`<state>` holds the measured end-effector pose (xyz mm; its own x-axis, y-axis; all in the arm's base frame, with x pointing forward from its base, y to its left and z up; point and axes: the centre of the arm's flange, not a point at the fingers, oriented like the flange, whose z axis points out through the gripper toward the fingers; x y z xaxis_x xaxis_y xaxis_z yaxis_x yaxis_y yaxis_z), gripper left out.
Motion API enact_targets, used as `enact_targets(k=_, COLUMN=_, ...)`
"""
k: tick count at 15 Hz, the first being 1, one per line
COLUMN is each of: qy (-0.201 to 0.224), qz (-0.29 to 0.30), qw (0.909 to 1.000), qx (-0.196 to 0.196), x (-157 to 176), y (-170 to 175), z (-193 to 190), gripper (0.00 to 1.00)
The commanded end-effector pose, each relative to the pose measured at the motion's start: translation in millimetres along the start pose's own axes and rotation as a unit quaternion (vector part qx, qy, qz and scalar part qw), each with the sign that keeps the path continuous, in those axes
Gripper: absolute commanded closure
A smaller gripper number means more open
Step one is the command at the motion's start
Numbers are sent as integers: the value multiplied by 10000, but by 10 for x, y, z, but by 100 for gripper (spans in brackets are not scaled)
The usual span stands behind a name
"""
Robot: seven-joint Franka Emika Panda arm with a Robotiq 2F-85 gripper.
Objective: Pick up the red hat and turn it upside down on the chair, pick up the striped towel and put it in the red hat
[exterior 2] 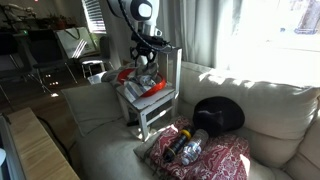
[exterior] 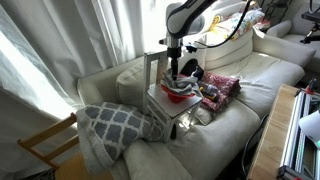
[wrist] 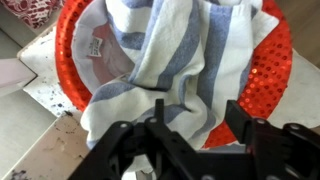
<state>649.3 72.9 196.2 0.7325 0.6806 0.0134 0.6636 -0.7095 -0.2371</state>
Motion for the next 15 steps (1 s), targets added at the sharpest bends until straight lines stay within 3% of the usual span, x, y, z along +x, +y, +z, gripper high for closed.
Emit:
enact_targets(k=1, qy=-383, qz=-225, qw=9990, qx=-34, x=-129, y=32, z=-423, gripper=3)
enact_targets(k=5, qy=-468, qz=-329, qw=9983, qx=-122, x=-342, y=150, z=-1008, gripper=0)
enact_targets(k=9, qy=-212, qz=-246, qw=9995, qx=-64, x=-790, y=381, z=-1825, gripper=0)
enact_targets(k=15, qy=846, qz=379, qw=9953, qx=-287, x=-1650, y=650, z=-3181, gripper=0)
